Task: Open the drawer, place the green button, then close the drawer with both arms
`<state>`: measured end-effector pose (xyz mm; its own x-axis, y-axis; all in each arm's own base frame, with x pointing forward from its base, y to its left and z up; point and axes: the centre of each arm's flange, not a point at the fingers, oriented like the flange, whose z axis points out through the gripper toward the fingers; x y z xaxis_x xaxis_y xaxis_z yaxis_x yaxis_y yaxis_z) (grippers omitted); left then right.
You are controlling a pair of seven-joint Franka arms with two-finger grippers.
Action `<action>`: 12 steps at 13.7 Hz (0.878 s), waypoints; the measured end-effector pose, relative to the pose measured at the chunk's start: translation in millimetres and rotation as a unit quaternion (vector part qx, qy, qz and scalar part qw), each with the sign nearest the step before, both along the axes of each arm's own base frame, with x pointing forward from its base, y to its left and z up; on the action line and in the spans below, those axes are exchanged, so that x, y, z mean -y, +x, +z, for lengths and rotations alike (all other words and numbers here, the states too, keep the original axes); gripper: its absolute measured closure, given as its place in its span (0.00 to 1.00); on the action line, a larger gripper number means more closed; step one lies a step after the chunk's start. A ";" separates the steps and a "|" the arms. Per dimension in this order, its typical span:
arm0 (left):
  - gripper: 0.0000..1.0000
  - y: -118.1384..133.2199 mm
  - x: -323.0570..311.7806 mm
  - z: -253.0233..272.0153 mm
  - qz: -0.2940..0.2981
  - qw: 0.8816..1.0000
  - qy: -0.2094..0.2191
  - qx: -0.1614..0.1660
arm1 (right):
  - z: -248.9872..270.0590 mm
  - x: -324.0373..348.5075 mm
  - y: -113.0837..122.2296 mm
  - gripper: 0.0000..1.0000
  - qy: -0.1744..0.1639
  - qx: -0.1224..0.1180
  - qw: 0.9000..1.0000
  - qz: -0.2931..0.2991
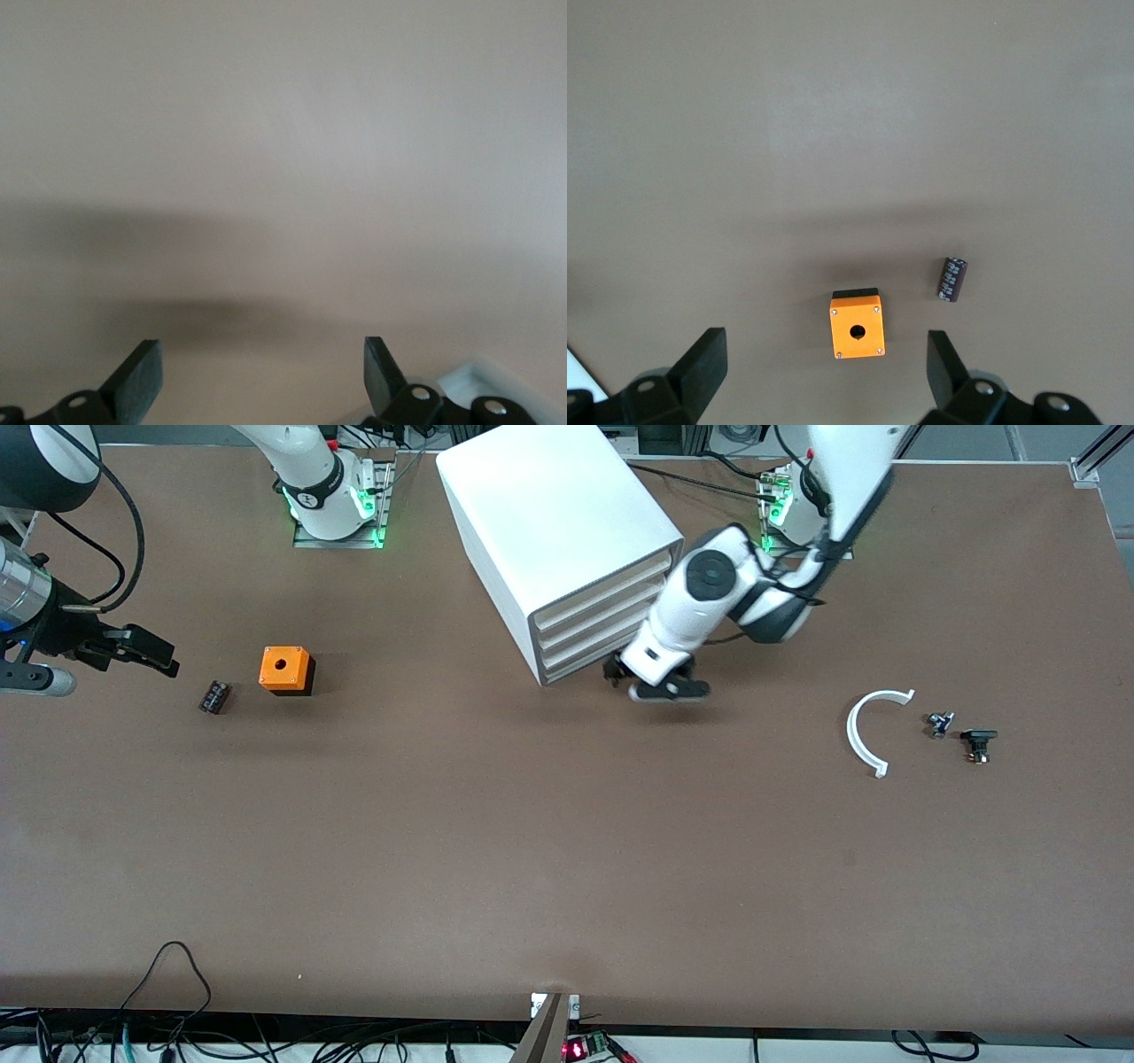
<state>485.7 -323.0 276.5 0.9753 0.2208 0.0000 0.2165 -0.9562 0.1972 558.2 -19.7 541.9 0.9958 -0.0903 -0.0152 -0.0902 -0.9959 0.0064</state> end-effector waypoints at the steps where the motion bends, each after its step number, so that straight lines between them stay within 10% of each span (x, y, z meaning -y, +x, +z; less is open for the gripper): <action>1: 0.00 26.5 -30.4 18.9 0.031 0.999 -0.003 0.020 | 0.1 -0.1 0.1 0.00 0.000 0.001 1.000 0.000; 6: 0.00 67.2 -103.8 97.1 0.082 0.993 0.011 0.083 | 1.6 5.7 1.5 0.00 0.001 0.008 1.000 -0.005; 12: 0.00 67.5 -177.0 239.6 -0.029 0.992 0.117 0.044 | 5.6 9.9 2.6 0.00 0.002 0.014 1.000 -0.010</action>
